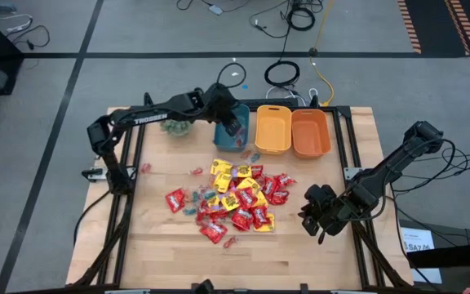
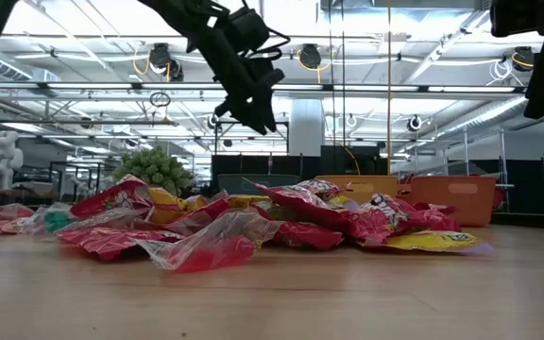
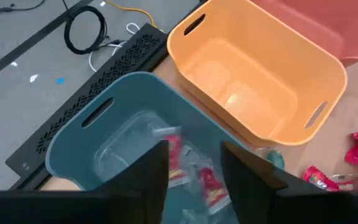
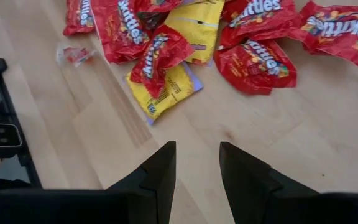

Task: Sort candy
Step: Put the orange gummy into the blue bin

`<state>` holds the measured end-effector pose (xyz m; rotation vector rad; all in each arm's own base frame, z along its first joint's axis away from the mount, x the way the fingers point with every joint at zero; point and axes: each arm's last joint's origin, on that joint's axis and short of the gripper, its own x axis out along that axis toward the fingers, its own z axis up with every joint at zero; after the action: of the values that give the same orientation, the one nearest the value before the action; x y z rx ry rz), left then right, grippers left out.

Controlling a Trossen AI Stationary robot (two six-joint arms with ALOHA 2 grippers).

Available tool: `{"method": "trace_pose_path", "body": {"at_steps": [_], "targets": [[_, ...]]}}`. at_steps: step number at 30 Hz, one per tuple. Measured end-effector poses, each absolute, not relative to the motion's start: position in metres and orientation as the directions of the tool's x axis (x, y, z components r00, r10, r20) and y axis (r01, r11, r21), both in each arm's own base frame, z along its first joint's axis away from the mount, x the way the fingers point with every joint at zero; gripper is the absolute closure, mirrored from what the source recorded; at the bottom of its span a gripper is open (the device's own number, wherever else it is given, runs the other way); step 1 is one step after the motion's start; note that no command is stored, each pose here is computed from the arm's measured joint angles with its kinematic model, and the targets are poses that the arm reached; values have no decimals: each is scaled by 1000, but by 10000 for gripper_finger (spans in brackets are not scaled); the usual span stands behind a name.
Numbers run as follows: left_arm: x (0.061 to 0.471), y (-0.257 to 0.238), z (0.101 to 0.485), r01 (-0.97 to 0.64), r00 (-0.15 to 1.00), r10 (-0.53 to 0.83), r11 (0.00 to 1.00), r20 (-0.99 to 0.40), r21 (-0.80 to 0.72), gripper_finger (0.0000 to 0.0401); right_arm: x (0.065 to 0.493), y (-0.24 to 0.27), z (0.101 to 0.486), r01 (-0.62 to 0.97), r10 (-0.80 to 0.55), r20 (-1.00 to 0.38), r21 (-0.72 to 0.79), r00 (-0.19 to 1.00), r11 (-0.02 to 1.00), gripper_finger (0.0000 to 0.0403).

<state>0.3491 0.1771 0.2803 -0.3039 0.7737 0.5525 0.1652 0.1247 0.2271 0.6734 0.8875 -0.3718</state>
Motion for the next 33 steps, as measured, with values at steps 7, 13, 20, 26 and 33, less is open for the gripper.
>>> {"method": "trace_pose_path", "body": {"at_steps": [7,13,20,26,33], "targets": [[342,174,287,-557,571,351,830,-742,-36,218,165,124,227,555,-30,-809,375,587,743,289],[321,162,310,-556,563,343,830,-752,-38,217,165,124,227,555,-34,-812,368,583,746,289],[256,123,347,-632,520,375,773,-768,-50,216,165,124,227,556,-39,-811,365,584,747,289],[181,73,340,-773,437,393,623,-809,-115,216,165,124,227,545,-39,-811,356,584,759,289],[121,42,295,-918,284,345,368,-895,-149,216,165,124,227,537,-39,-811,350,584,767,289]]}}
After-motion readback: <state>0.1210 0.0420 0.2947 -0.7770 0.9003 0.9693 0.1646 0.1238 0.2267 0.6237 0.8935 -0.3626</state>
